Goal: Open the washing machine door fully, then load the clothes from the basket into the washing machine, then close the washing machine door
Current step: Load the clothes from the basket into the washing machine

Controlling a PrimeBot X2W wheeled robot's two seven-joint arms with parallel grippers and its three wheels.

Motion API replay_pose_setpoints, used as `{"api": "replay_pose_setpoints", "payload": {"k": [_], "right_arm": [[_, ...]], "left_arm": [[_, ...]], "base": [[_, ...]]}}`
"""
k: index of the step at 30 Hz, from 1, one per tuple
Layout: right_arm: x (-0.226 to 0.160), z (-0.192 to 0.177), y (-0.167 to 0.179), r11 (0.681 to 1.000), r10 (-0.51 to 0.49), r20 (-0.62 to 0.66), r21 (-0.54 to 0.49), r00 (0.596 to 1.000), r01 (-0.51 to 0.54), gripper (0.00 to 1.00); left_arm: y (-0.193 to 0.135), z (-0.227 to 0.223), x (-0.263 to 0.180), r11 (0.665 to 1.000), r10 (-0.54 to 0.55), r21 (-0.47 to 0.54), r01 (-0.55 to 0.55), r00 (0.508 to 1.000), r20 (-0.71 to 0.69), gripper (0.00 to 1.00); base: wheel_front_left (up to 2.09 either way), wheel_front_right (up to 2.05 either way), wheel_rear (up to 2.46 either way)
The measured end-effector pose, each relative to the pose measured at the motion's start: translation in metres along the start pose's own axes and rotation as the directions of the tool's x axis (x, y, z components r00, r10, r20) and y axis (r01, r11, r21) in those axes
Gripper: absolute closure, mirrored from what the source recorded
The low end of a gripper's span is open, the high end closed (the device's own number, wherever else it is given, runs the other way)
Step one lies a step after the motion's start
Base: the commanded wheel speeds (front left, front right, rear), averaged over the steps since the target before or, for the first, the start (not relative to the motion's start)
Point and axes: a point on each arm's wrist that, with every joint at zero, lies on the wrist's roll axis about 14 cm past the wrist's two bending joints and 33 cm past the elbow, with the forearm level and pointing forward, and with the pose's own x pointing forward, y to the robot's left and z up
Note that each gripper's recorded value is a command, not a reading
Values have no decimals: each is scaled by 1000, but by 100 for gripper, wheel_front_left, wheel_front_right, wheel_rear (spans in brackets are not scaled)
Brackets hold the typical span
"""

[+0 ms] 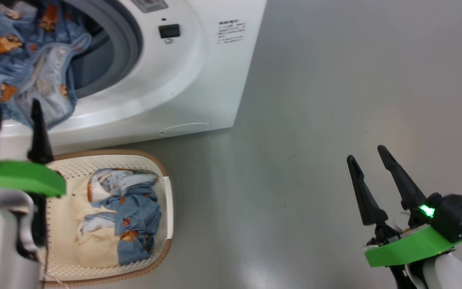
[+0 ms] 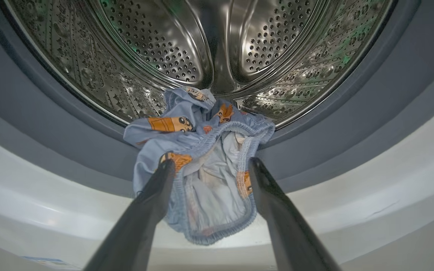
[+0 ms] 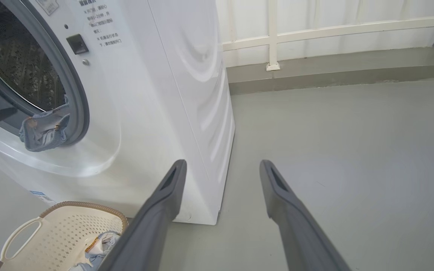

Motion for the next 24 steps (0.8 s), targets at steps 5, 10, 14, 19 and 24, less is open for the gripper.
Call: {"api": "replay_pose_setpoints", "payload": {"k": [5, 10, 14, 19, 24], "right_arm": [[2, -2, -6, 1000, -23, -2, 5, 1000, 23, 0], [2, -5, -13, 999, -51, -7, 12, 999, 51, 0], [0, -9, -17, 997, -76, -17, 29, 997, 77, 0], [2, -10, -23, 995, -98, -16, 31, 995, 98, 0], [2, -14, -27, 992, -119, -25, 38, 993, 120, 0]], "left_arm": [[-3, 2, 28, 998, -43, 42, 45, 998, -46, 0], [-6, -3, 47, 995, -71, 60, 78, 991, -117, 0], [-8, -11, 61, 993, -86, 64, 100, 977, -197, 0], [-14, -20, 75, 990, -107, 55, 128, 952, -286, 0], [-19, -41, 82, 987, -120, 47, 156, 894, -432, 0]], "base": [[0, 0, 0], [0, 0, 0], [0, 0, 0], [0, 0, 0], [0, 0, 0]]}}
